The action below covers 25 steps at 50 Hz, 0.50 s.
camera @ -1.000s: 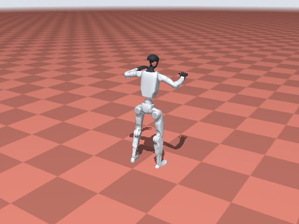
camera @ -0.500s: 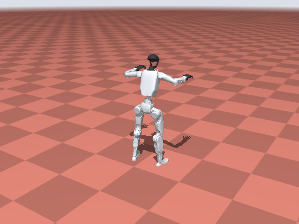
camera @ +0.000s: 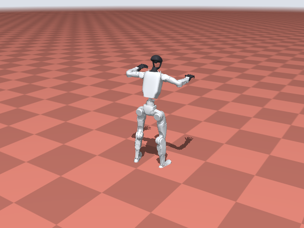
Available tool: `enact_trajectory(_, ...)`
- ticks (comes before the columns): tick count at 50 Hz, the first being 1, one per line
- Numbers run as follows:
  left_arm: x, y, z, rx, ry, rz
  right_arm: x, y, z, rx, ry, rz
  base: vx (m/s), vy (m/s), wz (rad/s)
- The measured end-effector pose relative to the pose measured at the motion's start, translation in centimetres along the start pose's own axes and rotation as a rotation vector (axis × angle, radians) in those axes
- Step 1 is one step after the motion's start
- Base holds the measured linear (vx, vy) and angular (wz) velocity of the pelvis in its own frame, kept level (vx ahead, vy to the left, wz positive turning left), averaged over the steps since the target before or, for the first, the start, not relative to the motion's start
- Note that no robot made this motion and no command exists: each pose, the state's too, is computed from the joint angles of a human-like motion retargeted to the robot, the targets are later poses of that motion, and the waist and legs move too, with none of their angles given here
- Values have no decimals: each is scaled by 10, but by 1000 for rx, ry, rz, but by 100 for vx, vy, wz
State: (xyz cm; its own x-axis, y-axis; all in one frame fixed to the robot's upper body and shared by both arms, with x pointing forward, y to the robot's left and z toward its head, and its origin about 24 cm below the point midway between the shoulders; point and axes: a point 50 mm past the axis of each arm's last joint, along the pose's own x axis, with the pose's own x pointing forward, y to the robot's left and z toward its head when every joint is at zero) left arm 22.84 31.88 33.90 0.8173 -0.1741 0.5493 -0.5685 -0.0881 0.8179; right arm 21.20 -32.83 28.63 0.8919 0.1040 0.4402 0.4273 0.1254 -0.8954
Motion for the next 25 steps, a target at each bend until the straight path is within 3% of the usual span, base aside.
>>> enact_trajectory(25, -6, -1, 11, -80, -57, -60, -2, -3, 2, 34, -7, -27, 3, 1, -2)
